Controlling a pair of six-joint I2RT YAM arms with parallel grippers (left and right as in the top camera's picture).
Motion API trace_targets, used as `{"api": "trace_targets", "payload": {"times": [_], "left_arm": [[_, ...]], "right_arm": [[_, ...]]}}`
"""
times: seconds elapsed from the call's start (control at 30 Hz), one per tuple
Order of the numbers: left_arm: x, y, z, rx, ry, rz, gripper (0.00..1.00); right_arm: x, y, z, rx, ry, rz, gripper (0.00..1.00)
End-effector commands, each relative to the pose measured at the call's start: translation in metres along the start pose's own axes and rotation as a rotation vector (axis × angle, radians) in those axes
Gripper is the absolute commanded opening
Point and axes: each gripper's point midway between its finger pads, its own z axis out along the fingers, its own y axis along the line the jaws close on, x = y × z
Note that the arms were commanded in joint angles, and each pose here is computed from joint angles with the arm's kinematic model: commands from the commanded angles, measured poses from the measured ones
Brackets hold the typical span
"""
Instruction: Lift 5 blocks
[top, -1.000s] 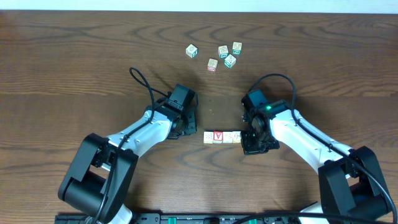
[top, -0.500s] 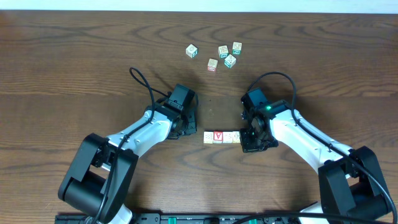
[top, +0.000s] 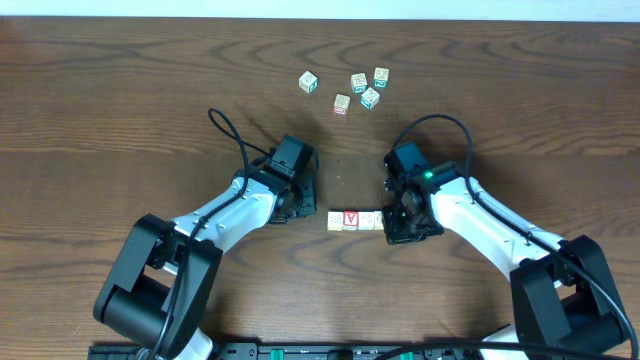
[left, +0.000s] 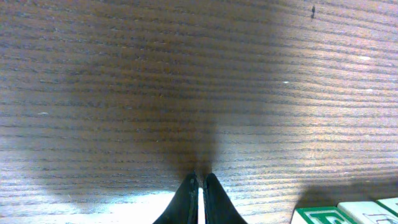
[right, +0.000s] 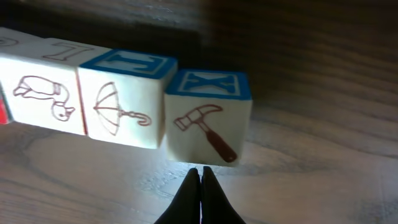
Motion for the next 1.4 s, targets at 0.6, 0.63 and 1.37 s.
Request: {"api": "trace_targets", "payload": {"times": [0.6,0.63,1.37], "left_arm": [[0.016,0.028,0.013,-0.099,0.049,0.006,0.08],[0.016,0.028,0.013,-0.099,0.049,0.006,0.08],[0.016,0.028,0.013,-0.099,0.049,0.006,0.08]], "right_arm": [[-0.006,0.005,0.001,-0.001,-0.037,-0.019,0.01],[-0.007,0.005,0.001,-0.002,-0.039,-0.021,0.01],[0.027,-0.022,-0.002,0.131,0.087,0.051,0.01]]}}
